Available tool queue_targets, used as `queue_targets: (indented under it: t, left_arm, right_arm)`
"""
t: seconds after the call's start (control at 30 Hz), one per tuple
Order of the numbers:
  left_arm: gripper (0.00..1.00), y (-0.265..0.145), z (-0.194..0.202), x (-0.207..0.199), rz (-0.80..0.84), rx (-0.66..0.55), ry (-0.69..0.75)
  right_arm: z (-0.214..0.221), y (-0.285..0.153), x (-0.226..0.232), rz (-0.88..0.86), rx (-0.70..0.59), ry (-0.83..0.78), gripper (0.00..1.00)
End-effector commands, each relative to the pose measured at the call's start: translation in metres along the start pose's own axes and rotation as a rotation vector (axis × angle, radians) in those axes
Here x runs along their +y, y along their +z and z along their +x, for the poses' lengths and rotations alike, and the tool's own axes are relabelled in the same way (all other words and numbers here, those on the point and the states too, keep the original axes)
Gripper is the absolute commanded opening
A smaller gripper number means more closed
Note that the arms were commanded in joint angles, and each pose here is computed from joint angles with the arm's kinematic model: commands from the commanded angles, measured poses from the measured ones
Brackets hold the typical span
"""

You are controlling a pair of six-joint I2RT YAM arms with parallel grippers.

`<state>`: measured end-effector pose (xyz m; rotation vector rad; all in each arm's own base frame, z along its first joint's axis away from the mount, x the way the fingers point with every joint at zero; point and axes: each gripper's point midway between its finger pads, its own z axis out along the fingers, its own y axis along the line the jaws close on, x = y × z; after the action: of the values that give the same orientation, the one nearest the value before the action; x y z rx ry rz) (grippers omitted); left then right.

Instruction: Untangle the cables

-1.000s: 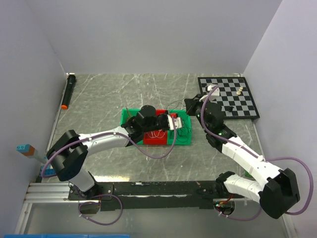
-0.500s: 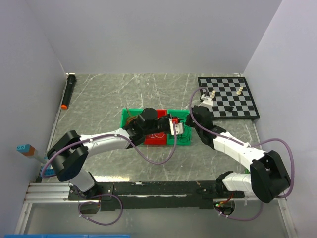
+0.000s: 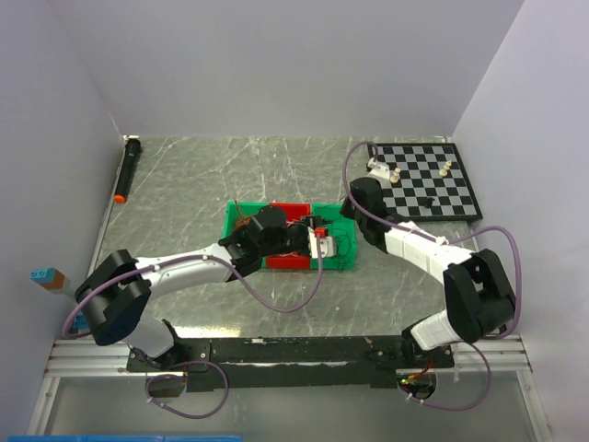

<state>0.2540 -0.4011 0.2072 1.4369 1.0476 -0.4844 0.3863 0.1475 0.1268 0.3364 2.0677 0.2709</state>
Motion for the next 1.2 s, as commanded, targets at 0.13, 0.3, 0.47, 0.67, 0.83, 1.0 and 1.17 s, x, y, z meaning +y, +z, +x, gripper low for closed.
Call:
queue_targets:
  t: [0.13, 0.3, 0.47, 0.67, 0.83, 1.0, 1.17]
  left_arm:
    - [0.54, -0.014, -0.010, 0.004, -0.019, 0.008, 0.040]
    - [0.16, 0.001, 0.008, 0.036, -0.168, 0.110, 0.012]
    - [0.01, 0.029, 0.046, 0.085, -0.300, 0.289, -0.119]
    - [0.01, 0.038, 0.083, 0.074, -0.303, 0.402, -0.221]
    - [0.09, 0.035, 0.095, 0.049, -0.231, 0.457, -0.218]
    - [0.27, 0.041, 0.101, 0.043, -0.175, 0.533, -0.272]
    - [0.60, 0.034, 0.093, 0.047, -0.170, 0.504, -0.321]
  right_arm:
    - [-0.040, 0.009, 0.019, -0.028, -0.059, 0.014, 0.00]
    - [-0.040, -0.009, 0.027, -0.109, -0.053, 0.020, 0.10]
    - [-0.038, -0.047, 0.033, -0.254, -0.094, 0.049, 0.28]
    - [-0.043, -0.072, 0.024, -0.257, -0.118, 0.034, 0.55]
    - [-0.059, -0.084, 0.012, -0.208, -0.156, 0.035, 0.76]
    - [-0.067, -0.095, -0.020, -0.065, -0.194, 0.089, 0.83]
    - [-0.077, -0.111, -0.046, 0.013, -0.242, 0.118, 0.84]
